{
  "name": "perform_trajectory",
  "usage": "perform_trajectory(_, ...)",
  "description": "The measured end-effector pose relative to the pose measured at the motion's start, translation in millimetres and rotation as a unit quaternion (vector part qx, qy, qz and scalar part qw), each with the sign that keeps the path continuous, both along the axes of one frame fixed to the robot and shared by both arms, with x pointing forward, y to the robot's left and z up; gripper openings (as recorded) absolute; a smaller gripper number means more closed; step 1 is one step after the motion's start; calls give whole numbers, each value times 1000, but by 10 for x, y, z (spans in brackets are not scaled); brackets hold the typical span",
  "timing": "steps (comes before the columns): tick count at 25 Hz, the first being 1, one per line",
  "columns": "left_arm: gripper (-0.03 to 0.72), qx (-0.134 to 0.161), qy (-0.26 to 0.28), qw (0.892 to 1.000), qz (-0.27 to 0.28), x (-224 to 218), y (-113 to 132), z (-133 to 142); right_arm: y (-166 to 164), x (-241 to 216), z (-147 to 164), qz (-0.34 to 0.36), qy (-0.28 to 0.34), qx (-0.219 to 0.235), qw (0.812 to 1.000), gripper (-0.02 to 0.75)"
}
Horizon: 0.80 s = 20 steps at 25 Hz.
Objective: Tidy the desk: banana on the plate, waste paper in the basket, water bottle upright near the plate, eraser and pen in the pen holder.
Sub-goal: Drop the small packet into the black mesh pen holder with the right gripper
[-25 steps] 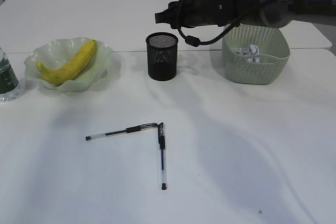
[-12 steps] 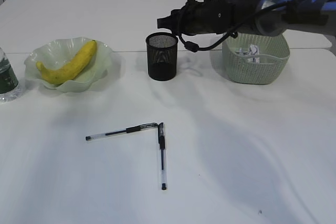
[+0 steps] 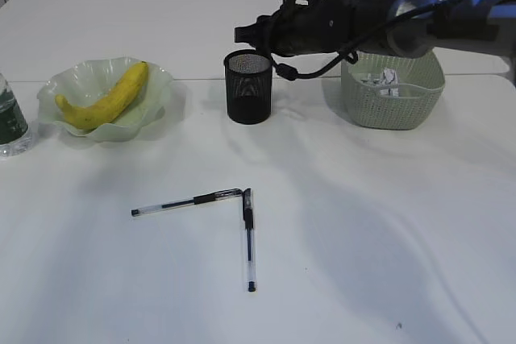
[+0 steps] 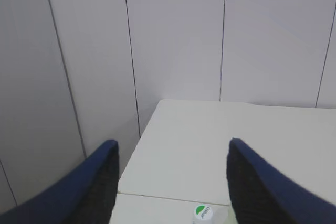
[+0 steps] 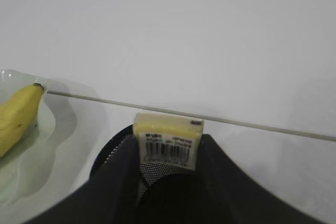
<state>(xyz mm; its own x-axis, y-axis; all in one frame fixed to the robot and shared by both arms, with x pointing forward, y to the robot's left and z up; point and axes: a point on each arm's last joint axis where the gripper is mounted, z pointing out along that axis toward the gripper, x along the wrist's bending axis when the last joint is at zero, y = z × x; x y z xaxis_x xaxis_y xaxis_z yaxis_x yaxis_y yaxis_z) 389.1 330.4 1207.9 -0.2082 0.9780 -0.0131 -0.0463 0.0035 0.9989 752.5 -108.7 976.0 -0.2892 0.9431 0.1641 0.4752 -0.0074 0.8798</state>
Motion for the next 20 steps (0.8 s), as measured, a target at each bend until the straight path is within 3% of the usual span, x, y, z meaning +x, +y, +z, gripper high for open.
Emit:
perform_trajectory(6,450,3,0,1000,1,0,1,0,152,-60,-1,15,1,0,1000,252)
perform_trajectory(20,450,4,1,1000,1,0,2,1,161,-56,-18,15,-1,1,1000,252)
